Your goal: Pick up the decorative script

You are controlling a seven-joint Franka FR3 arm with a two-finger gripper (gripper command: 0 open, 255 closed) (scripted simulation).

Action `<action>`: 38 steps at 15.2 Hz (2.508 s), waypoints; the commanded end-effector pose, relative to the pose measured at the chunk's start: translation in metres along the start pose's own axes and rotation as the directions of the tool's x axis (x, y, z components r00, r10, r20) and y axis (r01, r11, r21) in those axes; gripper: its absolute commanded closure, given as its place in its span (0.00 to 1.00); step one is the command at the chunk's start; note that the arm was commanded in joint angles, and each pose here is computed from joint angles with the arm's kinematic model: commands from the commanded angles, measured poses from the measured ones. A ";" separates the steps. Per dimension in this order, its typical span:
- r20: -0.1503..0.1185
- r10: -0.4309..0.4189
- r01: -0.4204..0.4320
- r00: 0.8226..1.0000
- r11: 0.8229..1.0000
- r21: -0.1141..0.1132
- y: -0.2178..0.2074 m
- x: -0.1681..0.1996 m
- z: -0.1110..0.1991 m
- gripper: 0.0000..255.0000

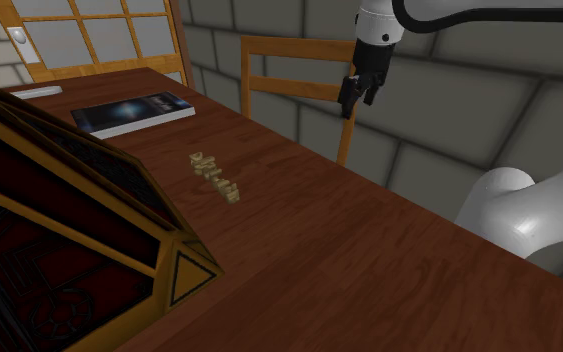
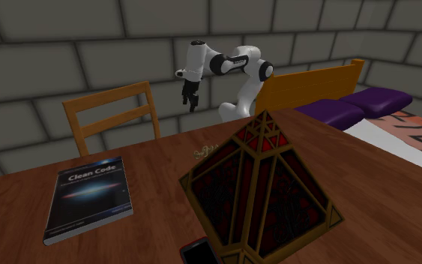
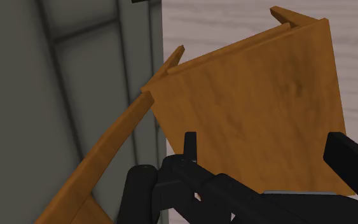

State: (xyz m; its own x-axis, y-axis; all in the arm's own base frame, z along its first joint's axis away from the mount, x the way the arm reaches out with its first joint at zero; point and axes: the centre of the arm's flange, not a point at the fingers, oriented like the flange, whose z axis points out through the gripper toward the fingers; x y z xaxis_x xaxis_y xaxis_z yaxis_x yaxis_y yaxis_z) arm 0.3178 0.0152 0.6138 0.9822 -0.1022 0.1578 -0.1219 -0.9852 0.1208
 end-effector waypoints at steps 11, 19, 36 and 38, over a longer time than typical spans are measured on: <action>0.029 -0.037 0.036 0.999 0.999 0.036 -0.125 0.024 -0.012 0.00; 0.050 -0.068 0.064 0.996 0.996 0.065 -0.224 0.041 -0.025 0.00; 0.079 -0.110 0.101 0.991 0.989 0.106 -0.365 0.054 -0.014 0.00; 0.079 -0.110 0.101 0.991 0.989 0.106 -0.366 0.052 -0.006 0.00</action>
State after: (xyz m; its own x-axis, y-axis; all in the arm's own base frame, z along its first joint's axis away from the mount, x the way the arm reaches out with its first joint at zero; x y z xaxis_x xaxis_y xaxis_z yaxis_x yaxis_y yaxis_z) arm 0.4133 0.3706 0.5878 0.9978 -0.0037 0.0656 -0.0058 -0.9995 0.0314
